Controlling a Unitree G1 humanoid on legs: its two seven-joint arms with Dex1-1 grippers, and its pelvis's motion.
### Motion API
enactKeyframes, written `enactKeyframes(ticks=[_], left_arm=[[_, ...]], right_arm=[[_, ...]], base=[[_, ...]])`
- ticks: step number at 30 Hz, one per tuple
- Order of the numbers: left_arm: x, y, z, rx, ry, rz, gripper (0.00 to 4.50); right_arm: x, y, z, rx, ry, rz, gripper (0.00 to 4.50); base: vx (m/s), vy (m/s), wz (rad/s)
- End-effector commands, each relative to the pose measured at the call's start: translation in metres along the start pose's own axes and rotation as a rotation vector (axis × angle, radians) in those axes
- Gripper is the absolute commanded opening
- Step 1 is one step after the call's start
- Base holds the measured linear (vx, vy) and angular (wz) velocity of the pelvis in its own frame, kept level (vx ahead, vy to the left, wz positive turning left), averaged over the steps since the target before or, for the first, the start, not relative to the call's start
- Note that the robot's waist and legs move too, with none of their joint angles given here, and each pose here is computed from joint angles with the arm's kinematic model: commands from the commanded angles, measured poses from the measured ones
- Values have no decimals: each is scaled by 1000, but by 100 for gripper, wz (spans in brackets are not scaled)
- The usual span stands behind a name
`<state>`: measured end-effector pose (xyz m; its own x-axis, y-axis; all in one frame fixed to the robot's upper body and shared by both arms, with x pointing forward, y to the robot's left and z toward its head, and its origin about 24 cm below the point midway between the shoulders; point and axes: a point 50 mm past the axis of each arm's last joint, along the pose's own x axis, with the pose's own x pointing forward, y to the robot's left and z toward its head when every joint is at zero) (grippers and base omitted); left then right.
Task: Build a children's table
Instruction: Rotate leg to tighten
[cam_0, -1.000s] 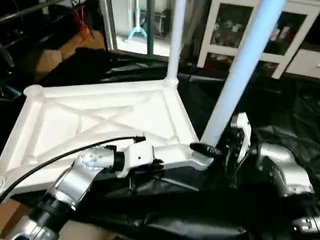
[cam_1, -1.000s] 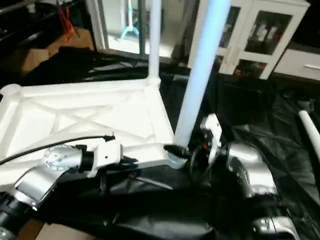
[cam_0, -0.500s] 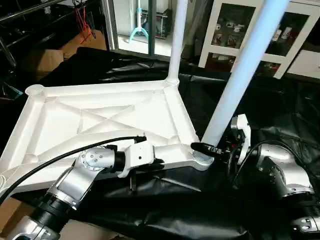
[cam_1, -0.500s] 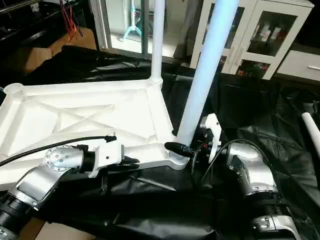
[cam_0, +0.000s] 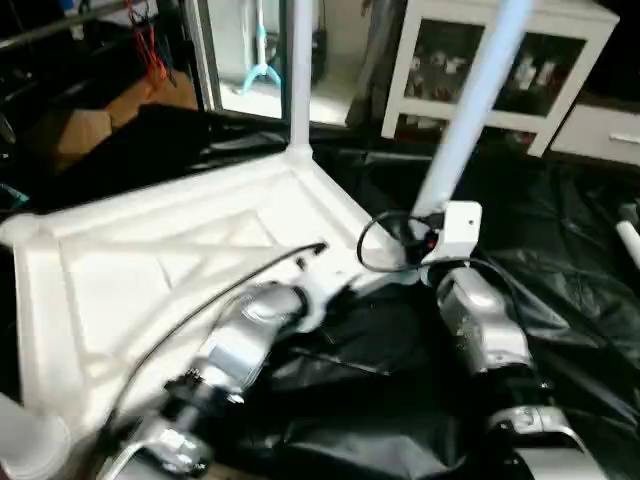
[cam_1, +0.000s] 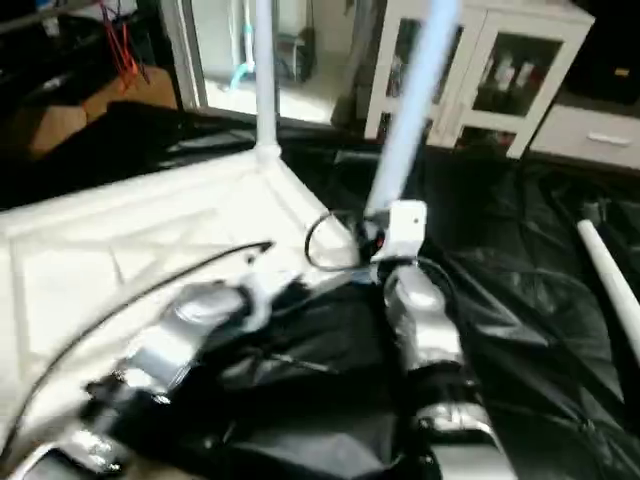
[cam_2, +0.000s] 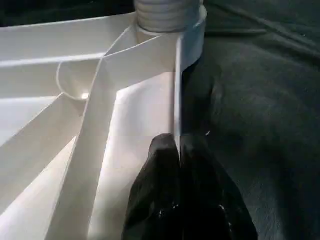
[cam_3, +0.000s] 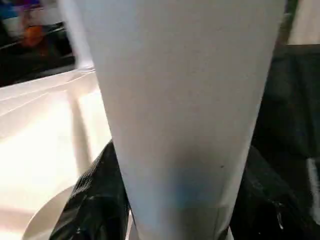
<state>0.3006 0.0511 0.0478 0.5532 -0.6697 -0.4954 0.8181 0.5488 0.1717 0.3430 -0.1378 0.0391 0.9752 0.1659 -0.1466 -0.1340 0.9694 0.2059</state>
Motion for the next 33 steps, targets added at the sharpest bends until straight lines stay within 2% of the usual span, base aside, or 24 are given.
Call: enactKeyframes(ticks=[1,2,3,4,6,8,9,10,11,12,13,14,15,19,22,26,27,33], left_arm=[[1,2,10,45,-21,27,0],[-1,1,9,75,-38,1,0],[-1,1,9,75,-38,1,0],[-4,3,3,84,-22,-10,0],[-22,4,-13,198,-34,-115,0],[-36,0,-25,295,-38,-247,0],[-42,-2,-30,325,-38,-295,0],[-43,-2,-31,326,-34,-303,0],[-55,0,-43,317,-12,-352,0],[-62,3,-48,290,-6,-360,0],[-64,4,-49,283,-5,-362,0],[-70,8,-52,259,-8,-364,0],[-74,12,-52,243,-8,-354,0],[-78,18,-54,249,-14,-343,0],[-78,21,-52,243,-24,-344,0],[-79,20,-51,239,-31,-357,0],[-78,19,-51,239,-32,-364,0],[-78,18,-52,239,-33,-373,0]], right_arm=[[-12,11,-54,100,219,6,196],[-12,13,-50,92,210,64,196],[-12,13,-50,92,210,64,231],[-11,11,-43,85,183,114,231],[-12,-9,-19,-85,104,241,231],[-16,-21,-7,-200,94,335,271],[-17,-24,-3,-237,94,376,271],[-18,-25,-2,-239,94,392,274],[-25,-29,10,-243,93,516,299],[-32,-31,17,-249,98,608,299],[-34,-32,19,-251,100,634,312],[-43,-35,25,-257,125,736,312],[-50,-39,26,-256,156,801,312],[-56,-46,25,-251,191,873,312],[-59,-49,22,-214,215,907,279],[-61,-45,20,-182,228,935,255],[-61,-42,18,-173,225,940,236],[-59,-38,13,-146,213,936,211]], base=[[0,0,0],[0,0,0],[0,0,0],[0,0,0],[0,0,0],[0,0,0],[0,0,0],[0,0,0],[0,0,0],[0,0,0],[0,0,0],[0,0,0],[0,0,0],[0,0,0],[0,0,0],[0,0,0],[0,0,0],[0,0,0]])
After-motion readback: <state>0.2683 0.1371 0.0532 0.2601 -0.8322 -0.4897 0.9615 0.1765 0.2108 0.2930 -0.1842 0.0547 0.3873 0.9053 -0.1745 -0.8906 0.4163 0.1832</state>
